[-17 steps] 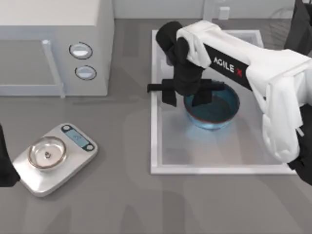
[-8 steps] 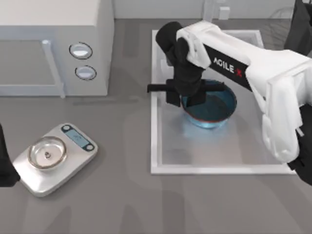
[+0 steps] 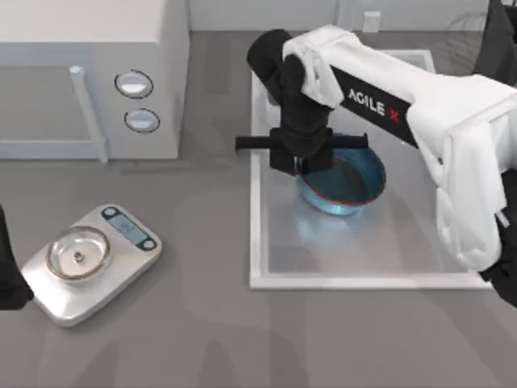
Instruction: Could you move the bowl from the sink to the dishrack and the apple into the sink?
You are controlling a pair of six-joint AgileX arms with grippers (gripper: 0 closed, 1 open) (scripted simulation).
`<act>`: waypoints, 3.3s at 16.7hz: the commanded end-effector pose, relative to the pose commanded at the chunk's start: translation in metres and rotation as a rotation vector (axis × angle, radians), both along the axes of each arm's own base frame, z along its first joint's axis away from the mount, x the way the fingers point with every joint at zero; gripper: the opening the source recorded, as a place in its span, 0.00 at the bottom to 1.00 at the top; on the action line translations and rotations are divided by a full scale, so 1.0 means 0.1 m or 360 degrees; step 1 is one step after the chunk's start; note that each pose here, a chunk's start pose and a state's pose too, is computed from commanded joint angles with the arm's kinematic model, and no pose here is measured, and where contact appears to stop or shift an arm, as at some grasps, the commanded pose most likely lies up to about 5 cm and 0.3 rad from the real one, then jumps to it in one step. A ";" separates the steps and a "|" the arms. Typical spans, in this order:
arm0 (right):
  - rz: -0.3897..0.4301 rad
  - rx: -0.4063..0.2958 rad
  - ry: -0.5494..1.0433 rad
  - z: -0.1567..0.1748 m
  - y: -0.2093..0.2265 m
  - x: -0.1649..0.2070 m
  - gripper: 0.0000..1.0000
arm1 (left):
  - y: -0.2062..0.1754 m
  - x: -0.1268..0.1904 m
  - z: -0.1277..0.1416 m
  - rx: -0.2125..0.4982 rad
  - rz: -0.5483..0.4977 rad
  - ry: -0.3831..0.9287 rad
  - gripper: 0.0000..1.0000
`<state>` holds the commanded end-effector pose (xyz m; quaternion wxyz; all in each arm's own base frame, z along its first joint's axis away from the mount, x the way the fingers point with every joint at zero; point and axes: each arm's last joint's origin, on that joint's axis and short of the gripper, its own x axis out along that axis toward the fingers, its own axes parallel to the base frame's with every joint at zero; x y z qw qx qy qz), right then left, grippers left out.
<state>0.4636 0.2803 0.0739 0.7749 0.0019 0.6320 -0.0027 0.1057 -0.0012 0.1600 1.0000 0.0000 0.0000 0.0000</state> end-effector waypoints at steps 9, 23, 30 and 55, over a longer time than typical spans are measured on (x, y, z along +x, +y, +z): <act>-0.0013 0.0014 -0.0011 1.92 0.33 -1.56 0.00 | 0.00 0.00 0.00 0.0000 0.0000 0.0000 1.00; -0.0017 0.0009 -0.0004 2.76 -0.12 -2.84 0.00 | 0.00 0.00 0.00 0.0000 0.0000 0.0000 1.00; -0.0029 0.0479 -0.0191 2.94 -0.70 -2.34 0.00 | 0.00 0.00 0.00 0.0000 0.0000 0.0000 1.00; -0.0008 -0.0009 -0.2160 3.28 -3.92 -1.66 0.00 | 0.00 0.00 0.00 0.0000 0.0000 0.0000 1.00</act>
